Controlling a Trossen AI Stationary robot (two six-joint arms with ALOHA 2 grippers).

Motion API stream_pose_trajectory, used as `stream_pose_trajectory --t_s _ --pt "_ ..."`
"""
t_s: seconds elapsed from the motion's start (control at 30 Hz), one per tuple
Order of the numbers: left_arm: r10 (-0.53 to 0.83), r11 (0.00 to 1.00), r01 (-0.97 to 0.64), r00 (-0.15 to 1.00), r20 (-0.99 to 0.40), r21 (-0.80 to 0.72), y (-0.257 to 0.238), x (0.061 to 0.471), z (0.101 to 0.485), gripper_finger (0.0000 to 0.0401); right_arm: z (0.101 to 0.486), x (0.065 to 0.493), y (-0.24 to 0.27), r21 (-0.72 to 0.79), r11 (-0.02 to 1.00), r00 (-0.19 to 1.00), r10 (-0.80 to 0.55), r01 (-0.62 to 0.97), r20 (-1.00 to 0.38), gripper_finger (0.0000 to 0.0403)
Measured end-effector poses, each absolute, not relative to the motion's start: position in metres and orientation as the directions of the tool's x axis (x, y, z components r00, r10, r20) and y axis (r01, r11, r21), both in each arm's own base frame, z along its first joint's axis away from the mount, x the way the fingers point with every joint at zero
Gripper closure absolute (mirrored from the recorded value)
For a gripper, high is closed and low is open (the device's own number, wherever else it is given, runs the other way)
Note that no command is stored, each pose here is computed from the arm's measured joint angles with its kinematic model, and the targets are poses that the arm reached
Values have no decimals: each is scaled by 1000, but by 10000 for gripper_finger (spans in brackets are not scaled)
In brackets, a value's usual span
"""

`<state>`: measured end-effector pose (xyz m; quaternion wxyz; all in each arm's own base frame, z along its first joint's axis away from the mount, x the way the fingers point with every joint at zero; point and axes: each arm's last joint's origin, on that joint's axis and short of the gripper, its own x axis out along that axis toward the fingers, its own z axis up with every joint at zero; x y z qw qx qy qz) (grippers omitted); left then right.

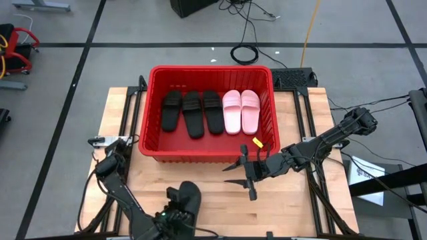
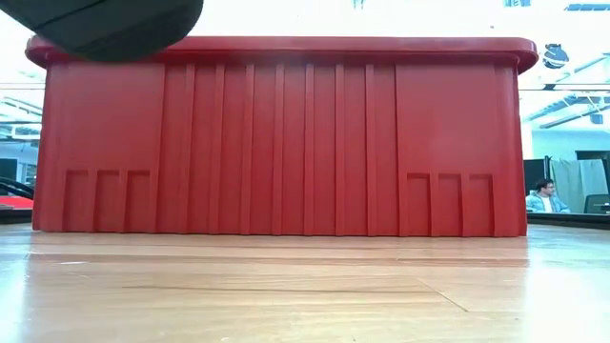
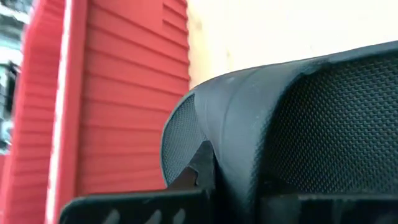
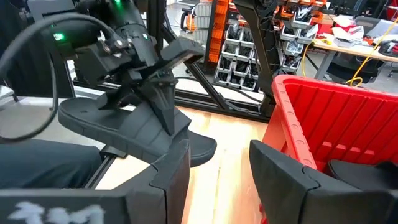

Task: Pick and place slides into bin
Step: Put the black slipper on the red bin

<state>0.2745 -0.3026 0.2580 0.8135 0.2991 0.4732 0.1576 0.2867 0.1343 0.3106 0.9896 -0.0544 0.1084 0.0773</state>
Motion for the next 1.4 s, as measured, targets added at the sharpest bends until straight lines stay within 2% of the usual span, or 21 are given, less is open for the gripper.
stream_pose_trajectory --t_s 0.17,0.53,0.67,0.87,1.03,1.23,1.4 --pt "553 727 61 537 -637 684 -300 277 264 394 311 288 131 -140 977 966 130 -164 -222 248" --pt "545 734 -9 604 -581 679 -272 267 309 391 311 295 114 -286 948 972 75 -138 -222 248" --pt "565 706 -16 615 -550 708 -254 257 318 397 311 299 105 -333 936 974 43 -117 -222 248" --pt "594 696 -50 599 -536 716 -204 238 342 389 311 305 86 -360 931 975 -19 -64 -222 248" --pt "629 702 -121 568 -531 702 -152 216 356 398 312 308 65 -360 933 972 -81 -5 -223 248" --pt "695 670 -224 524 -493 707 -91 189 365 384 310 312 38 -370 927 957 -159 59 -244 248" --pt "714 648 -234 517 -472 725 -53 178 365 396 308 314 13 -354 935 953 -143 41 -268 248"
